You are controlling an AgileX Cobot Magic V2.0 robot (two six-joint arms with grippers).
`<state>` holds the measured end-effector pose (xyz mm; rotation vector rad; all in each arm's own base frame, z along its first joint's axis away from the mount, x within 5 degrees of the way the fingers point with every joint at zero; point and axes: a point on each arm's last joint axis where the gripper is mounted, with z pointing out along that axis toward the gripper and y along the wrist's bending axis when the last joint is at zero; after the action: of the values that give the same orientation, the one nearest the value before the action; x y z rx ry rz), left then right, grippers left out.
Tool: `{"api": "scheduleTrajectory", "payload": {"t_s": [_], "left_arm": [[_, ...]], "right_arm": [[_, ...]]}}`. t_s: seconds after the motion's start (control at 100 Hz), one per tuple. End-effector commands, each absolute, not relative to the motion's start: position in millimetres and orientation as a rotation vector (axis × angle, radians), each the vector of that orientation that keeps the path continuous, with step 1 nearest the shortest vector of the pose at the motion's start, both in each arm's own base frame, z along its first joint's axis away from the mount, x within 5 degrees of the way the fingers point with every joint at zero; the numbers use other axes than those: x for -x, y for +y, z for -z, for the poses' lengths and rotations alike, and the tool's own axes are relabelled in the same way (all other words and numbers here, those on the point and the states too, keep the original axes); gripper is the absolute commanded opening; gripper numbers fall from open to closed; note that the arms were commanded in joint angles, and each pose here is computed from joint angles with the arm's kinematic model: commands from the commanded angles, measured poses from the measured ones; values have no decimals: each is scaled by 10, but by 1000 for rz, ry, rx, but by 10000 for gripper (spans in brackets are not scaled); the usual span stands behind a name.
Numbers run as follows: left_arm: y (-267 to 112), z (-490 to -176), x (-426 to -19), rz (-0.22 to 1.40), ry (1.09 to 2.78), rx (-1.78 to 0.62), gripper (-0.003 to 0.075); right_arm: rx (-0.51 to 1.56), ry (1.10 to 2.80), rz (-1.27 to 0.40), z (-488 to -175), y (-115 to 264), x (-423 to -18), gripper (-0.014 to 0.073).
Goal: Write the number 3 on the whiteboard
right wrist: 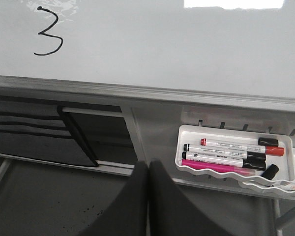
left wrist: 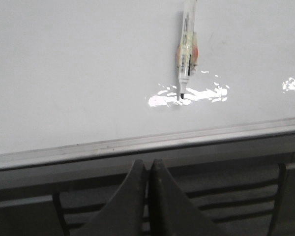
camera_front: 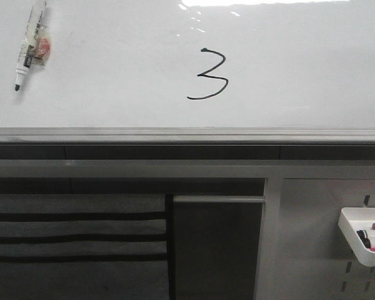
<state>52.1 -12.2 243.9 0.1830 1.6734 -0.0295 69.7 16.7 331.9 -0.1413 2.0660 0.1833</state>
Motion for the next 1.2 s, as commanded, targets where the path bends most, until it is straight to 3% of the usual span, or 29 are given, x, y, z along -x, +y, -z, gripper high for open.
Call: {"api": "scheduleTrajectory", "payload": {"t_s": [0.0, 0.29, 0.62, 1.19], "left_arm": [[-89, -2547, -462, 7, 1531, -134, -18], [-33, -2344, -472, 31, 1481, -23, -18], [-29, -2166, -527, 25, 1402, -55, -18], [-29, -2155, -528, 26, 1418, -55, -18]], "right_arm": [[123, 1976, -166, -3443, 152, -721, -74], [123, 1976, -166, -3443, 152, -721, -74], [123, 1976, -166, -3443, 152, -721, -74], [123, 1976, -166, -3443, 152, -721, -74]]}}
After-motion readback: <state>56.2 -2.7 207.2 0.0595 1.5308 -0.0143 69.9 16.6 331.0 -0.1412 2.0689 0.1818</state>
